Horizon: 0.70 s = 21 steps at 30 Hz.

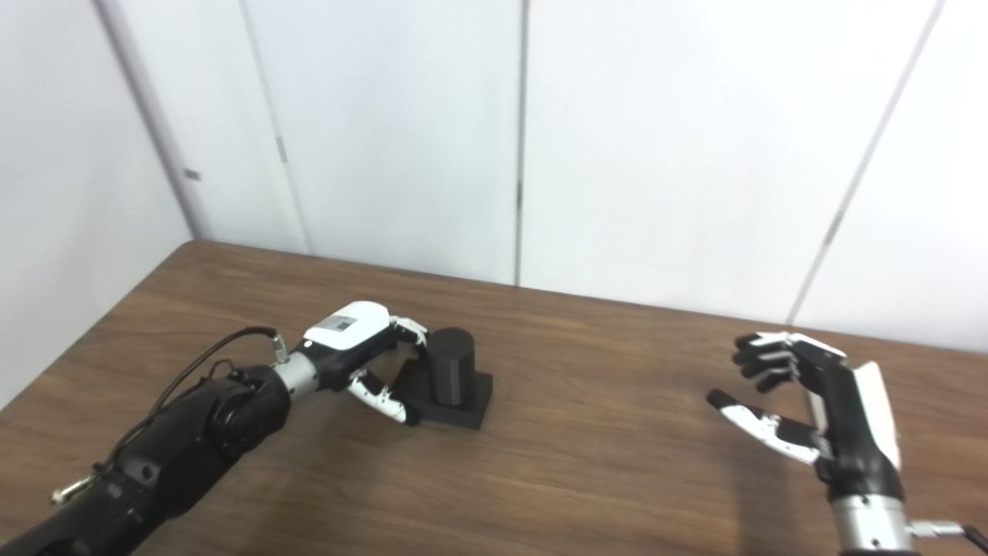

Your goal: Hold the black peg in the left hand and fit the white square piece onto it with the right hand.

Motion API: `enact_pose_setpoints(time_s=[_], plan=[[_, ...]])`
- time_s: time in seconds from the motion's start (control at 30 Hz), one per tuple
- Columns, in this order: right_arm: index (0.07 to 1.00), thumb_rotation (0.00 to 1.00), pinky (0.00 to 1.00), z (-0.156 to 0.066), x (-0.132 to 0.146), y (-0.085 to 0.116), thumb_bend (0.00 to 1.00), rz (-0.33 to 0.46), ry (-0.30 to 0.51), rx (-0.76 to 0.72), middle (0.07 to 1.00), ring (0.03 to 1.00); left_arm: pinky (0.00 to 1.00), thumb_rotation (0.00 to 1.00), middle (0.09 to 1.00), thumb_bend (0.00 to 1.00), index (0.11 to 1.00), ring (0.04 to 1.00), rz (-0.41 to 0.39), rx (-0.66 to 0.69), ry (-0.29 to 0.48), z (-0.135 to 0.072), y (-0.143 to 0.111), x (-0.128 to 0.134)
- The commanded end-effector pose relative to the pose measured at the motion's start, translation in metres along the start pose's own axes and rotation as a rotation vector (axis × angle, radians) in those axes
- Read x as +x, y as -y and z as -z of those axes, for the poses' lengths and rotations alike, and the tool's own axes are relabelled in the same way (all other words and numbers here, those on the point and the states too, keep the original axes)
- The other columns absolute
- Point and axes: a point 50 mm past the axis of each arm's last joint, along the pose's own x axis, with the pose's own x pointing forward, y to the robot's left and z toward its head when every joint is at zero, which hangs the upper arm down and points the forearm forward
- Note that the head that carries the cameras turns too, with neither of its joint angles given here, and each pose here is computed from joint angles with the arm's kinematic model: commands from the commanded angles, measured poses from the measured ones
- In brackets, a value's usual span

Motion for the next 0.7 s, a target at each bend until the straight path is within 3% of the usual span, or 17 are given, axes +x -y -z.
enact_pose_setpoints(time_s=[0.0,0.33,0.67], plan=[[0.495,0.12,0.43,-0.017,0.015,0.006,0.5,0.037,0.104,0.0,0.644,0.532,0.72,0.07,0.808,0.52,0.487,0.814,0.159,0.046,0.131,-0.037,0.042,0.008],[0.496,0.12,0.43,-0.019,0.013,0.001,0.5,0.05,0.097,0.007,0.654,0.538,0.77,0.07,0.804,0.52,0.488,0.822,0.204,0.21,0.188,-0.064,0.038,0.021],[0.497,0.13,0.44,-0.025,0.015,0.011,0.5,0.066,0.107,-0.042,0.651,0.549,0.79,0.07,0.816,0.52,0.489,0.851,0.235,0.314,0.211,-0.067,0.044,0.025]])
